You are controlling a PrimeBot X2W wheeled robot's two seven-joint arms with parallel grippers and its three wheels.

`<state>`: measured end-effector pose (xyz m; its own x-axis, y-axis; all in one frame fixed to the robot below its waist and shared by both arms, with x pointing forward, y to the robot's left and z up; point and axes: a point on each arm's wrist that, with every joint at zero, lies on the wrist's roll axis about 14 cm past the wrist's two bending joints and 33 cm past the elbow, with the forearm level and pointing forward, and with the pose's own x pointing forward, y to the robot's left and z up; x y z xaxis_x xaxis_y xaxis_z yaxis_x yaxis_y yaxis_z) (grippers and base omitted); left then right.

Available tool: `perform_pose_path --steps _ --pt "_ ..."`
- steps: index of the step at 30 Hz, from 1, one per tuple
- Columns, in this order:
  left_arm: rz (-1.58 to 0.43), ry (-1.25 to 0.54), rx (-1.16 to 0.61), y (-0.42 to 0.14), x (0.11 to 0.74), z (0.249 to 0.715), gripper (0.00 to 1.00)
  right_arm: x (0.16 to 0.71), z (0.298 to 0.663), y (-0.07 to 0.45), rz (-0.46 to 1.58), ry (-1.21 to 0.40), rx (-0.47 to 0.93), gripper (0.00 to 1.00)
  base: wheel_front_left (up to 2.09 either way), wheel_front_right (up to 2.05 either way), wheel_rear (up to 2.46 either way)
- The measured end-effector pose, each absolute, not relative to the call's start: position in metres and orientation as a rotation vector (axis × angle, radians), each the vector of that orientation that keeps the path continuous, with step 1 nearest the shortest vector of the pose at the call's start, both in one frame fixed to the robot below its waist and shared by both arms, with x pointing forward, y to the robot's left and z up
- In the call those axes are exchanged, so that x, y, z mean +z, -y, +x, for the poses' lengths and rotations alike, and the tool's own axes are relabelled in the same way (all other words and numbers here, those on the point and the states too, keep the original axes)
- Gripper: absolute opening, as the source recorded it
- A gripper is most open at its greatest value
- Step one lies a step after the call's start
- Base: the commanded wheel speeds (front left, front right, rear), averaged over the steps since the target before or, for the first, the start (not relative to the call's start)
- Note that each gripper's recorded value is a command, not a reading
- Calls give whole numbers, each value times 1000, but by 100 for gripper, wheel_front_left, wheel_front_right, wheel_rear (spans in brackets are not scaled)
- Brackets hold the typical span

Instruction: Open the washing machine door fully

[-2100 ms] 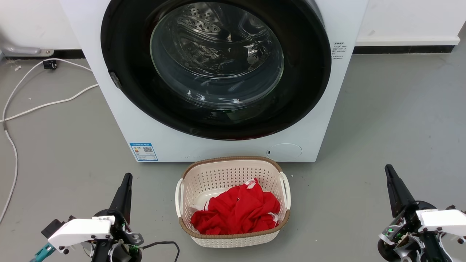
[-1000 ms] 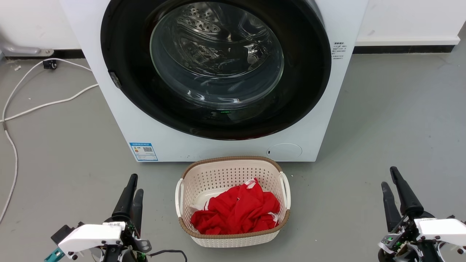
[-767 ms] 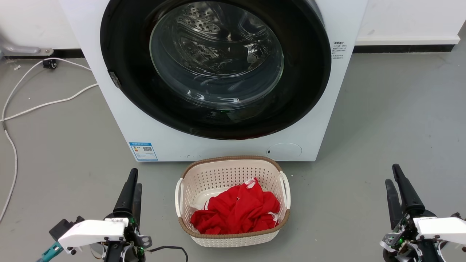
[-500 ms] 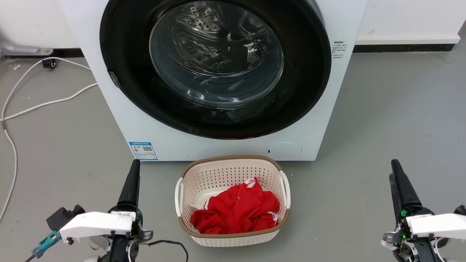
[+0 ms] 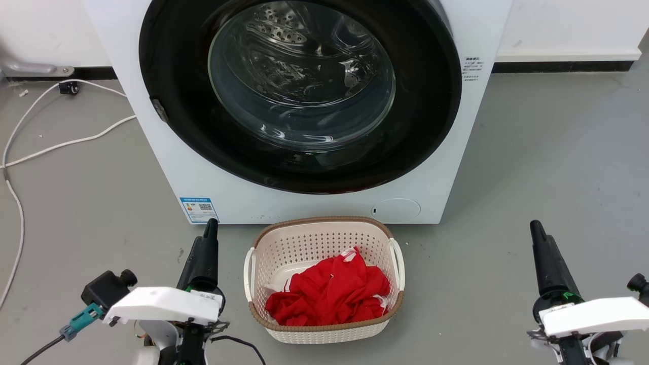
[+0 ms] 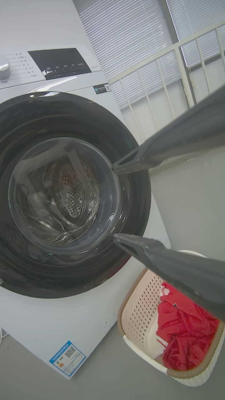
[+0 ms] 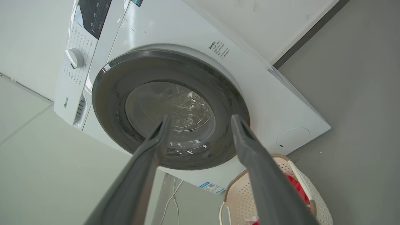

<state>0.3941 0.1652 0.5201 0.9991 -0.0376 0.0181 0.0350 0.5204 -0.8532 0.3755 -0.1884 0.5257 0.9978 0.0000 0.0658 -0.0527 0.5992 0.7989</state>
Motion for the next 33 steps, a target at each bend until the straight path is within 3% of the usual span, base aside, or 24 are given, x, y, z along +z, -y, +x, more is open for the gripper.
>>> perform_pose_path --steps 33 --pt "-535 60 -66 -155 528 394 100 537 365 168 450 92 102 100 0 0 0"
